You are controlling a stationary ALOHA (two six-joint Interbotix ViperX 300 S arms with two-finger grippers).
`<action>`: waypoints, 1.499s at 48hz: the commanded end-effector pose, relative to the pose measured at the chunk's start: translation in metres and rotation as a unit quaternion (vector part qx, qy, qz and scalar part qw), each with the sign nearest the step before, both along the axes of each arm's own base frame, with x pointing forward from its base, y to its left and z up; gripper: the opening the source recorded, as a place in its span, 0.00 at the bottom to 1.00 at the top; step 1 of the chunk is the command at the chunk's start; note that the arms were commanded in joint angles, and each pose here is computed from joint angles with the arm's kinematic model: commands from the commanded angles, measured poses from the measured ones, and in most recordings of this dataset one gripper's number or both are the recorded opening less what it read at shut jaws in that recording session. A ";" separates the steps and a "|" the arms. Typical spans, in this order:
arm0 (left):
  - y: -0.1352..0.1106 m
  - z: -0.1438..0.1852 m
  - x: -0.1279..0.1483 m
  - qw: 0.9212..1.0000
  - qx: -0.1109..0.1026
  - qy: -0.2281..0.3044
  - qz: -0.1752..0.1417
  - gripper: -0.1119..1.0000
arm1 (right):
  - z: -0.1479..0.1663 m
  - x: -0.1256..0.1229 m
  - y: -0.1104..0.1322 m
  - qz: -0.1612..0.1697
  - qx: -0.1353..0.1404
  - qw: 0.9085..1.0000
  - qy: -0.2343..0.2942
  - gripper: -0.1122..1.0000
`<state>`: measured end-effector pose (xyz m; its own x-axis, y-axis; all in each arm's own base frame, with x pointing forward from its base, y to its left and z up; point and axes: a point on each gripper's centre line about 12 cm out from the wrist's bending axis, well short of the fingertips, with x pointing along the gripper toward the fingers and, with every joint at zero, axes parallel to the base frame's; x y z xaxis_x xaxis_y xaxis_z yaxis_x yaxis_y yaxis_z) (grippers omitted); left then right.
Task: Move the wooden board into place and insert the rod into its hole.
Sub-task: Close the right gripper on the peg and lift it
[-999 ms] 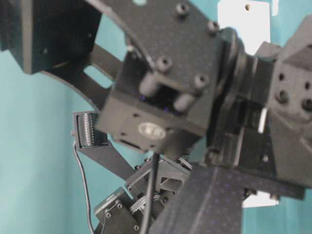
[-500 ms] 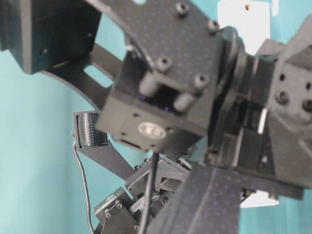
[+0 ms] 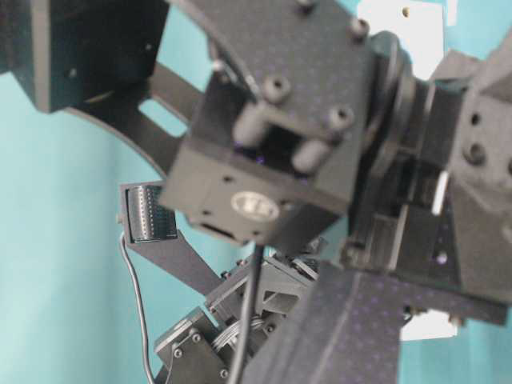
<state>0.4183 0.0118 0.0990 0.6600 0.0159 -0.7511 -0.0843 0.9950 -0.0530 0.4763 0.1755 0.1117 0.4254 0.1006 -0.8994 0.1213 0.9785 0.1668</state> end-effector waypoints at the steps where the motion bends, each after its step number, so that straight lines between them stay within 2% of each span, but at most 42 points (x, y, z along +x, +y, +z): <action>1: -0.001 0.020 0.004 1.000 -0.002 -0.025 0.002 0.62 | 0.018 0.005 0.005 0.004 0.007 1.000 -0.023 0.34; 8: -0.001 0.020 0.004 1.000 -0.001 -0.025 0.001 0.62 | 0.018 0.006 0.006 0.006 0.005 1.000 -0.025 0.32; 15: -0.001 0.020 0.004 1.000 -0.002 -0.026 0.003 0.62 | 0.021 0.009 0.005 0.010 0.001 0.999 -0.037 0.20; 27: -0.001 0.020 0.004 1.000 -0.002 -0.026 0.002 0.62 | 0.022 0.007 0.002 0.010 -0.006 0.999 -0.030 0.19; 36: -0.001 0.019 0.003 1.000 -0.002 -0.025 0.002 0.62 | 0.044 0.005 -0.011 0.014 -0.021 0.998 -0.051 0.19; 46: -0.001 0.019 0.003 1.000 -0.002 -0.025 0.002 0.62 | 0.080 -0.004 -0.036 0.011 -0.039 0.995 -0.093 0.19; 56: -0.002 0.019 0.003 1.000 -0.002 -0.025 0.001 0.62 | 0.107 -0.018 -0.057 0.006 -0.015 0.986 -0.166 0.19; 72: -0.002 0.017 0.003 1.000 -0.002 -0.022 0.001 0.62 | 0.116 -0.052 -0.071 0.018 0.016 0.971 -0.238 0.19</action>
